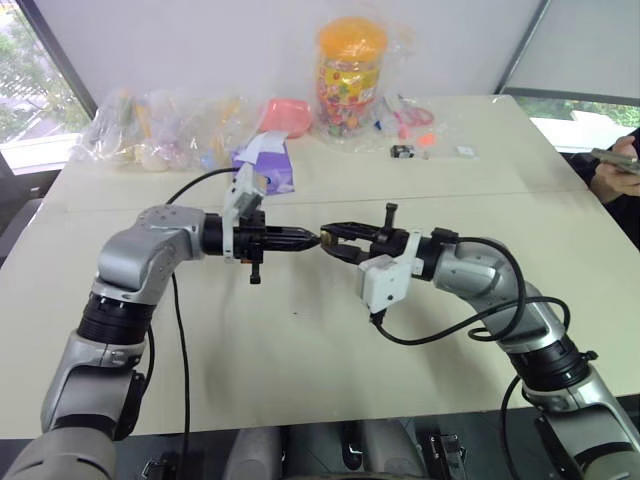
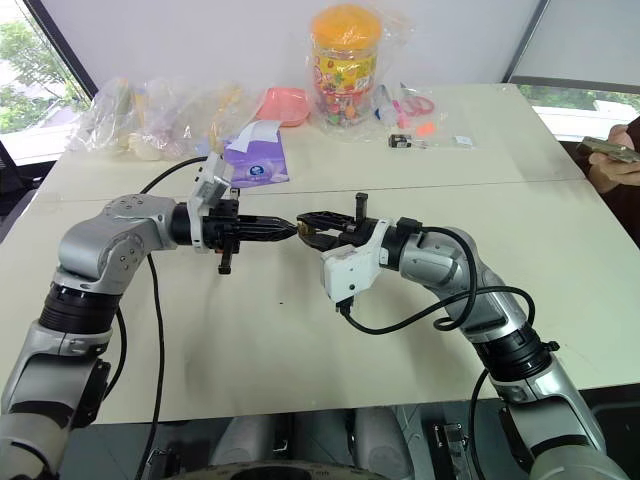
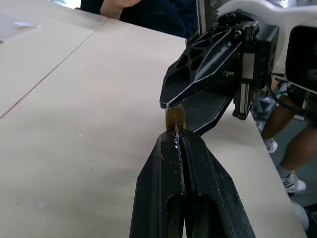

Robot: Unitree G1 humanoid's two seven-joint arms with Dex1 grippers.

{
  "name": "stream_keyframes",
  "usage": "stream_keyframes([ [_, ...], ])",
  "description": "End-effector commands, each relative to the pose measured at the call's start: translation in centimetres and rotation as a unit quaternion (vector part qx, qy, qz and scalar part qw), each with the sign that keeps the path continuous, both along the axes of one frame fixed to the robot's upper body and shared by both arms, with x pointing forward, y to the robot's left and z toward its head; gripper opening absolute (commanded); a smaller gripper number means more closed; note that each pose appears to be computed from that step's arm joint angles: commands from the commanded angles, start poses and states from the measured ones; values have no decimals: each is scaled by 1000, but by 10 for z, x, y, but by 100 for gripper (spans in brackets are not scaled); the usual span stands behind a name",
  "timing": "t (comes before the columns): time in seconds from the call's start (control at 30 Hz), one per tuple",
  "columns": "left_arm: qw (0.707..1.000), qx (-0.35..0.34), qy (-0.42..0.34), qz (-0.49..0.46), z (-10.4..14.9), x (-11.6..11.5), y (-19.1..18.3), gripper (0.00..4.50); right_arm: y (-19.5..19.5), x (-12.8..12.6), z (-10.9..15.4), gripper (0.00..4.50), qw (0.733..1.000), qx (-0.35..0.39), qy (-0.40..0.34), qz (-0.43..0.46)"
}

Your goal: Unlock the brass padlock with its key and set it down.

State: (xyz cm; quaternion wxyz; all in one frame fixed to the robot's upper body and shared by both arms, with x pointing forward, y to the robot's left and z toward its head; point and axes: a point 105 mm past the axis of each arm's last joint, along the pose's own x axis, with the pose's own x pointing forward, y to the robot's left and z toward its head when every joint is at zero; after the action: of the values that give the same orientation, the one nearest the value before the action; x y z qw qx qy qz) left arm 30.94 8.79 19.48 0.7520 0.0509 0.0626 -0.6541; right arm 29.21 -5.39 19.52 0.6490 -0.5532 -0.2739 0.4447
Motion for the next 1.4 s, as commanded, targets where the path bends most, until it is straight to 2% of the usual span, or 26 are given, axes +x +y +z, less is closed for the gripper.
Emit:
stream_keyframes([
  [0.03,998,6,-54,-24,8,-7,-7,4,10,-9,24,72,999,32,-24,30],
  [0.27,989,3,-145,-12,9,-2,-15,4,11,-7,28,72,999,42,-8,32],
  [0.57,963,38,-266,-29,8,-1,-19,4,10,-7,17,72,999,28,28,31],
  [0.67,946,53,-318,-40,9,-1,-22,4,9,-6,13,72,998,28,48,29],
  [0.83,889,93,-441,-77,8,-3,-24,4,8,-3,7,72,995,34,94,20],
  [0.9,885,88,-451,-76,8,-1,-23,4,7,-2,7,72,994,34,100,19],
  [0.93,900,73,-425,-59,9,2,-21,4,7,-2,7,72,994,34,100,19],
  [1.0,946,30,-323,-15,11,9,-17,4,8,-2,8,72,995,35,96,19],
  [1.03,959,13,-283,-3,11,11,-17,4,8,-2,8,72,995,35,94,19],
  [1.07,977,4,-212,10,7,13,-14,4,8,-1,9,72,995,35,91,19],
  [1.13,995,-18,-95,23,3,12,-12,4,8,0,11,72,996,37,85,19],
  [1.2,997,-68,27,25,7,8,-12,4,7,1,14,72,996,39,80,17],
  [1.27,983,-105,148,10,11,3,-11,4,7,2,16,72,996,41,75,16],
  [1.4,963,-131,237,0,15,-2,-7,4,6,4,17,72,997,39,71,16],
])
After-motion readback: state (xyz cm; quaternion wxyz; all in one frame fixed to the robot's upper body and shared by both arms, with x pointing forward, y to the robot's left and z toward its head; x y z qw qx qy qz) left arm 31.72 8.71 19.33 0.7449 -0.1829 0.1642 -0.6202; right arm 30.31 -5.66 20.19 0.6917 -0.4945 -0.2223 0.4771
